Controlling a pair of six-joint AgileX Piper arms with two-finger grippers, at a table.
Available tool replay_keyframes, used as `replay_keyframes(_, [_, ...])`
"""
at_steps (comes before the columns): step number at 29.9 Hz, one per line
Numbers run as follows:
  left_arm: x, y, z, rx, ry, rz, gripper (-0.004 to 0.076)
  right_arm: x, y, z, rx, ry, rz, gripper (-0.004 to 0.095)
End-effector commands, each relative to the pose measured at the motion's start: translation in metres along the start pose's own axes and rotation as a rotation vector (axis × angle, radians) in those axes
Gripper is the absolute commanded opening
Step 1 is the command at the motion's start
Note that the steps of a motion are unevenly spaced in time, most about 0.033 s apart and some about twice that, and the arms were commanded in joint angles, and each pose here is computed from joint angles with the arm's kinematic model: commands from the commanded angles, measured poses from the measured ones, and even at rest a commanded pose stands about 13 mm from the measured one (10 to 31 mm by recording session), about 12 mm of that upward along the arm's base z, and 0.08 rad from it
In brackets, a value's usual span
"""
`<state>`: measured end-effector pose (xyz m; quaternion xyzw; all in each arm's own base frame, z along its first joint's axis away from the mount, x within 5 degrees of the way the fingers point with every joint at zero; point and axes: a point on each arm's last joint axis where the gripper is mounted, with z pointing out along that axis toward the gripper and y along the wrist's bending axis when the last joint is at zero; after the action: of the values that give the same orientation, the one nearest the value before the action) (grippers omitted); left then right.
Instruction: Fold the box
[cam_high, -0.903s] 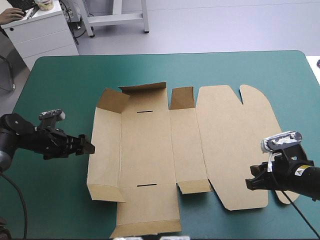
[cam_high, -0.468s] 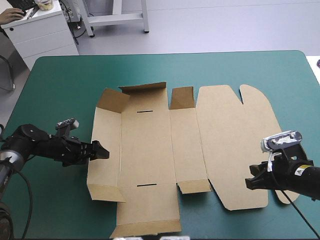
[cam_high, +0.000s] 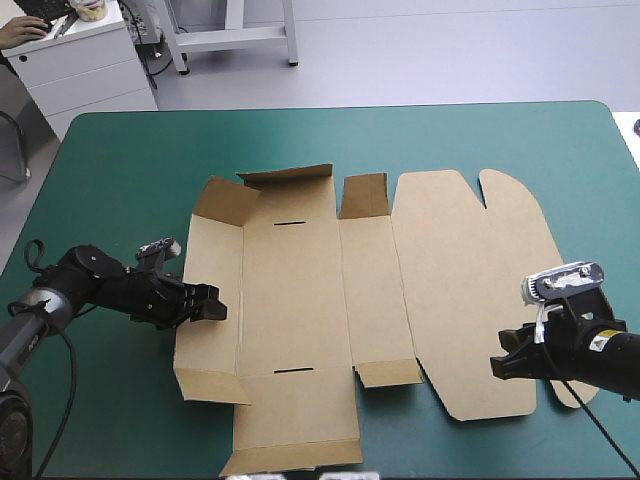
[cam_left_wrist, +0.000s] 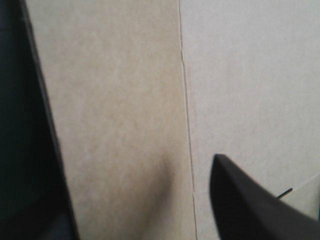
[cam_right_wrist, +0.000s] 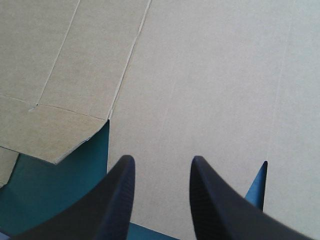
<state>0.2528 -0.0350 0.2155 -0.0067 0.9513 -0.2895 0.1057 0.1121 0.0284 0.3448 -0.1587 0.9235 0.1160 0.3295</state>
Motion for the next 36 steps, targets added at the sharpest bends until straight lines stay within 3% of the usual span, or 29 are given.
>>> replay_keyframes(1, [-0.004,-0.011,-0.008,0.044,-0.048,-0.016,0.0114,-0.009,0.001,-0.007,0.001,-0.074,0.007,0.0332])
replay_keyframes(2, [-0.004,-0.011,-0.008,0.045,-0.049,-0.017,0.0026,-0.009,0.001,-0.007,0.001,-0.074,0.007,0.0332])
replay_keyframes(3, [-0.004,-0.011,-0.008,0.045,-0.049,-0.017,-0.0005,-0.009,0.001,-0.007,0.001,-0.074,0.007,0.0332])
replay_keyframes(11, [0.005,-0.017,-0.008,0.106,0.050,0.072,-0.0010,-0.009,0.001,-0.007,0.000,-0.074,0.009,0.0332])
replay_keyframes(22, [-0.026,-0.037,-0.038,0.077,-0.040,0.249,-0.0010,-0.008,0.002,-0.007,-0.003,-0.067,0.020,0.0332])
replay_keyframes(28, [-0.055,-0.073,-0.077,-0.197,-0.087,0.486,-0.0010,-0.008,0.002,-0.007,-0.003,-0.067,0.020,0.0332])
replay_keyframes(33, [-0.069,-0.120,-0.107,-0.432,-0.180,0.793,-0.0008,-0.010,0.001,-0.007,0.002,-0.083,0.021,0.0332])
replay_keyframes(36, [-0.075,-0.153,-0.118,-0.480,-0.272,0.930,-0.0003,-0.011,0.002,-0.009,0.003,-0.088,0.018,0.0332])
